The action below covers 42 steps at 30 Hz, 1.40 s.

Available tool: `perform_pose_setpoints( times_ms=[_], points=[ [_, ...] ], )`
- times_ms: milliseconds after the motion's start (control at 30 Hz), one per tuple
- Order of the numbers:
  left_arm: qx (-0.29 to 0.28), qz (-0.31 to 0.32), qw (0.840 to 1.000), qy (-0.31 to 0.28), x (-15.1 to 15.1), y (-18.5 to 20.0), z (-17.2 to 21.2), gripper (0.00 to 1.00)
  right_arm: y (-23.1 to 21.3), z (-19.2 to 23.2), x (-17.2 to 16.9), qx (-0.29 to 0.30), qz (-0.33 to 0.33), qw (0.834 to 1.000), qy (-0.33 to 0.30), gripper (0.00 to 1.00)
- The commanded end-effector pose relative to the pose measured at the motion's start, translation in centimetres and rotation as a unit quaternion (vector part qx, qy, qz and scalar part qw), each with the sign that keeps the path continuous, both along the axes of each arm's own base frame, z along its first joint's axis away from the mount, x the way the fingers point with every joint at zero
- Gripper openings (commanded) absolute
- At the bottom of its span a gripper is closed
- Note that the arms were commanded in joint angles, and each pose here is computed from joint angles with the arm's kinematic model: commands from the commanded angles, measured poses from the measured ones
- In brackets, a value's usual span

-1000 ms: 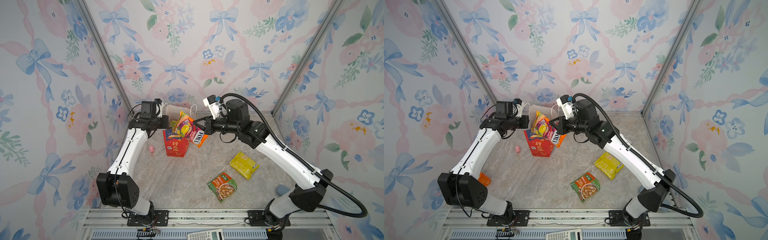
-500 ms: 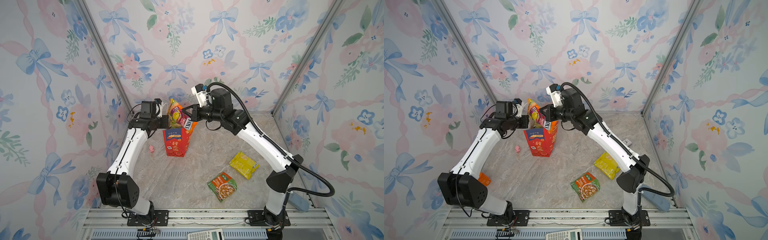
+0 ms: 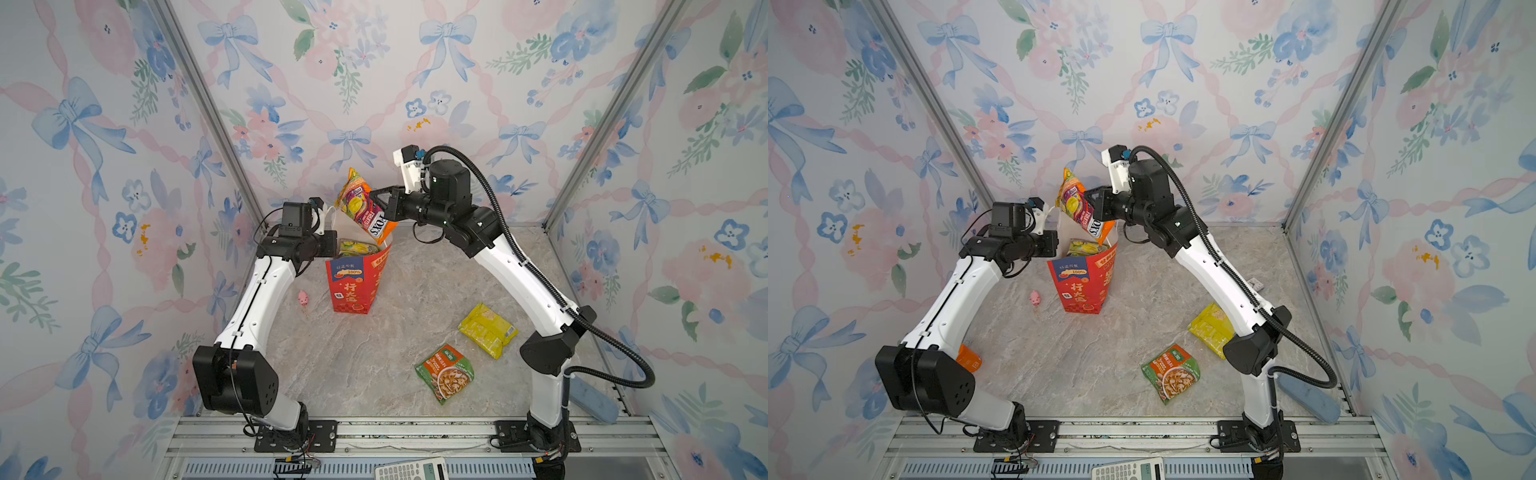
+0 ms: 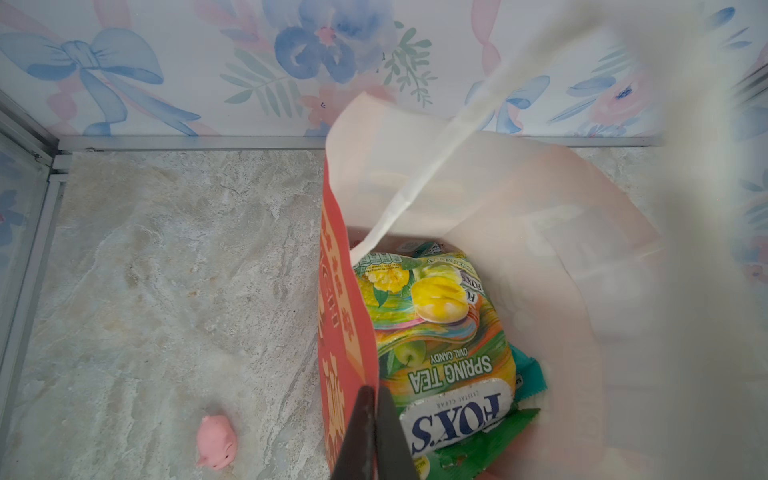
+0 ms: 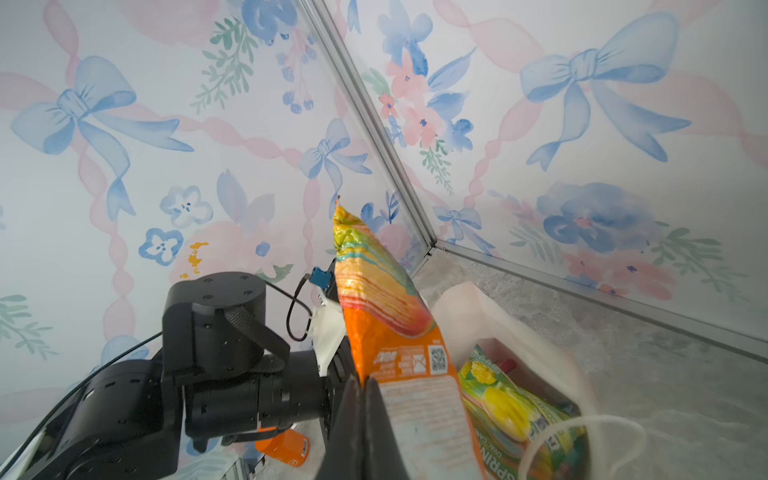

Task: Place the snacks into the paper bag
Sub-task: 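Lower the Fox's Fruits packet into the bag and open the right gripper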

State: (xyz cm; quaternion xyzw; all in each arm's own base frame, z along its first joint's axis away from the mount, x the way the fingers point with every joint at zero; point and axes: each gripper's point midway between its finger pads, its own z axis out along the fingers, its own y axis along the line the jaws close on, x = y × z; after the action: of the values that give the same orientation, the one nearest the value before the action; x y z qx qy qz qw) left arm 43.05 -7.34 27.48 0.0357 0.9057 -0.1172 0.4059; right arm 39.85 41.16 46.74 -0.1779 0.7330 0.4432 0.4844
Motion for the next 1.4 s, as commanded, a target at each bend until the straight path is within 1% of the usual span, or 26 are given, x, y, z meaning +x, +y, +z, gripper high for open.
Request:
perform_pose_setpoints(
  times_ms=[0, 200, 333, 467, 700, 933, 1100, 1167, 1367],
  points=[
    [-0.001, -0.011, 1.000, -0.005, -0.4, -0.3, 0.3, 0.00, 0.4, 0.8, 1.7, 0.023, -0.020, 0.999, -0.013, 0.00],
    [-0.001, -0.013, 1.000, -0.005, -0.4, -0.3, 0.2, 0.00, 2.0, -0.9, 3.5, 0.026, -0.030, 0.999, 0.002, 0.00],
    [-0.001, -0.013, 1.000, -0.003, -0.3, -0.3, 0.1, 0.00, 2.8, -2.5, 3.9, 0.011, -0.032, 0.999, 0.010, 0.00],
    [-0.001, -0.012, 1.000, -0.001, -0.2, -0.3, -0.1, 0.00, 3.4, -3.8, 3.8, 0.005, -0.029, 0.999, 0.022, 0.00],
    [0.000, -0.011, 1.000, 0.000, -0.2, -0.2, -0.2, 0.00, 3.4, -4.6, 2.9, 0.009, -0.033, 0.999, 0.030, 0.00],
    [0.000, -0.011, 1.000, 0.001, -0.2, -0.2, -0.3, 0.00, 2.5, -5.5, 2.6, 0.037, -0.065, 0.997, 0.033, 0.00],
    [-0.001, -0.012, 1.000, 0.001, -0.1, -0.3, -0.3, 0.00, 3.2, -6.0, 2.5, 0.047, -0.055, 0.996, 0.043, 0.00],
    [0.000, -0.012, 1.000, 0.001, -0.1, -0.3, -0.3, 0.00, 3.6, -6.1, 2.5, 0.060, -0.050, 0.995, 0.059, 0.00],
    [0.001, -0.011, 1.000, 0.001, -0.2, -0.2, -0.3, 0.00, 4.8, -7.3, 2.5, 0.070, -0.034, 0.993, 0.085, 0.00]
  ],
)
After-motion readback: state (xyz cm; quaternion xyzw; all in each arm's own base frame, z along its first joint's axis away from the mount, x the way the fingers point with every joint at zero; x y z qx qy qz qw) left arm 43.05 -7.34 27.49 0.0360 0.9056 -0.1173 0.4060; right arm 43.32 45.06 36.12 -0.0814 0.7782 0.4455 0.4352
